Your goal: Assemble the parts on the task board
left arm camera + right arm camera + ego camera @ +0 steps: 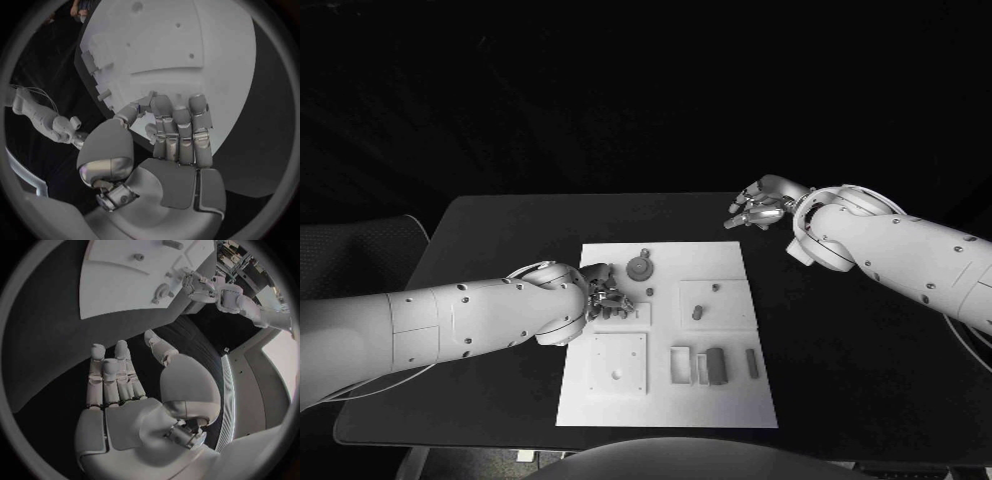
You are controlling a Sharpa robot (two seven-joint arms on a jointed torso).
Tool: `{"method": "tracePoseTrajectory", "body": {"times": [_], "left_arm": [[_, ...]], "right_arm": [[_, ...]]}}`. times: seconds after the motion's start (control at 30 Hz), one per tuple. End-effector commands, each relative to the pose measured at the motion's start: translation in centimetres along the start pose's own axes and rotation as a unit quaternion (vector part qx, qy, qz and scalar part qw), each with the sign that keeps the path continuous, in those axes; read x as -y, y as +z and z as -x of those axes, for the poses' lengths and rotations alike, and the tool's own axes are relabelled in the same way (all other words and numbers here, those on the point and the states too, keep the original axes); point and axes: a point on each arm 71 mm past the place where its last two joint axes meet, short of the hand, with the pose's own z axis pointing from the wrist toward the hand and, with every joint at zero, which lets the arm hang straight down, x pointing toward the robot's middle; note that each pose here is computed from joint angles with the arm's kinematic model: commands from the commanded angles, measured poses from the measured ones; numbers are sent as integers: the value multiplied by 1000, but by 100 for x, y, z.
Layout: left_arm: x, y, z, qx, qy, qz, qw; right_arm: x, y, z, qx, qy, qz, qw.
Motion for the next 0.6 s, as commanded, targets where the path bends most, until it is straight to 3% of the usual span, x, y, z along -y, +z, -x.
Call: {"method": "tracePoseTrajectory", "body": {"times": [0.03,0.6], "left_arm": [[35,-7,-40,-4,-13,-14,1000],[56,-25,-23,22,9,-26,999]], "right_arm": [[-4,-1,-16,-7,-3,2,1000],[3,-2,-22,-9,-2,2,1000]]}}
